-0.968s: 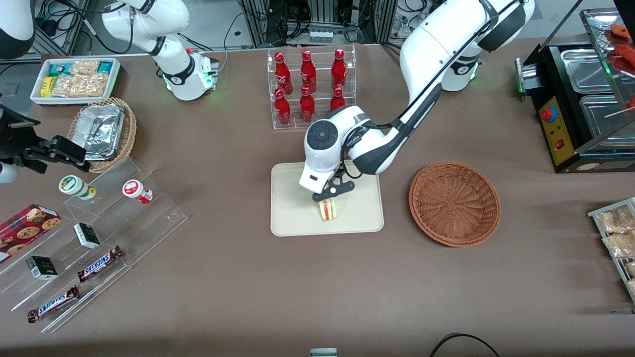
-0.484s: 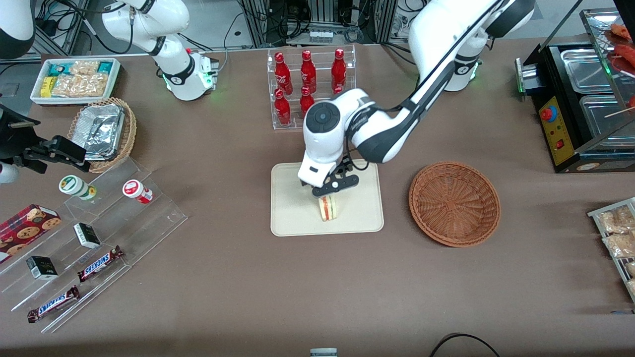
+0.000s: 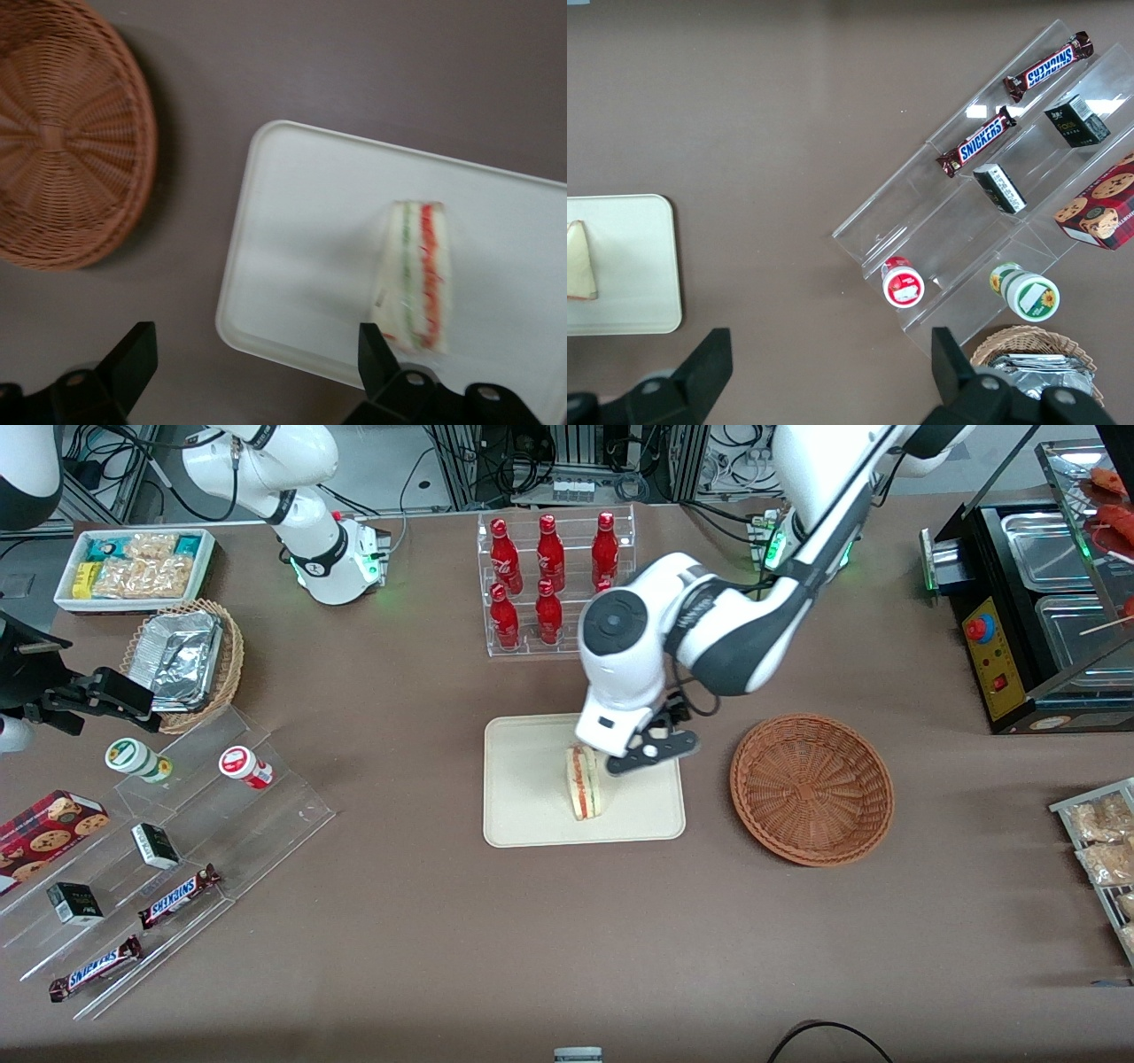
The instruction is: Place sandwich from basket to tray
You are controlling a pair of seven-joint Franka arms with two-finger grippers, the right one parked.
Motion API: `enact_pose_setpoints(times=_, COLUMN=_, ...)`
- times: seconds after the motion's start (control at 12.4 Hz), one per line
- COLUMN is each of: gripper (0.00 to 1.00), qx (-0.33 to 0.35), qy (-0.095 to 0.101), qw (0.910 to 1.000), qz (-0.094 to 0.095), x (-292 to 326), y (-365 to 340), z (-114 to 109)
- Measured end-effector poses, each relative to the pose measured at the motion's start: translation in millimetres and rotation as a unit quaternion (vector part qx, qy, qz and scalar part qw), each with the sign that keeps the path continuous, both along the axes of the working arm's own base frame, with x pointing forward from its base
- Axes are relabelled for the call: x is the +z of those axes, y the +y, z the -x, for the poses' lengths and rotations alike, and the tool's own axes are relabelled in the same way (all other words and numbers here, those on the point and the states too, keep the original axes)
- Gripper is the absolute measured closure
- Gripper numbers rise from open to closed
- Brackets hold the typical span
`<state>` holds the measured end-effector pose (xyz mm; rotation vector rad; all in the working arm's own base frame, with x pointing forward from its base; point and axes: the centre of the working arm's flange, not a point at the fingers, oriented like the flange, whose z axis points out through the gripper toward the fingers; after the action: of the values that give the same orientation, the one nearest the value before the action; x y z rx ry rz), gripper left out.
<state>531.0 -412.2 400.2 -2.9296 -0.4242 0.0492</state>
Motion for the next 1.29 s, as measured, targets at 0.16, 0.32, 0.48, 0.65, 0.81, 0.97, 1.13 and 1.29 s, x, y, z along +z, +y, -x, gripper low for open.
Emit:
enact_pose_setpoints(times=0.16, gripper=0.0, qx=-0.003, qy=0.012, qw=0.9999, qz=-0.007, x=3, y=35, z=-19)
enact_pose_setpoints(times=0.32, gripper=0.0, qx=-0.019, qy=0.024, qw=0.9994, qz=-0.012, x=10, y=76, z=-35)
enact_pose_setpoints(times=0.48, gripper=0.0, qx=-0.03, qy=0.032, qw=0.999, qz=-0.011, x=21, y=118, z=-45)
enact_pose_setpoints(times=0.65, gripper=0.0, qx=-0.043, qy=0.043, qw=0.9982, qz=-0.005, x=33, y=152, z=-46)
enact_pose_setpoints(times=0.81, gripper=0.0, qx=-0.059, qy=0.059, qw=0.9965, qz=-0.001, x=47, y=185, z=-41)
enact_pose_setpoints(times=0.97, gripper=0.0, qx=-0.08, qy=0.082, qw=0.9934, qz=0.009, x=64, y=218, z=-36)
enact_pose_setpoints(times=1.13, gripper=0.0, qx=-0.103, qy=0.099, qw=0.9893, qz=0.03, x=81, y=250, z=-32)
enact_pose_setpoints(times=1.29, gripper=0.0, qx=-0.122, qy=0.112, qw=0.9851, qz=0.046, x=100, y=278, z=-26)
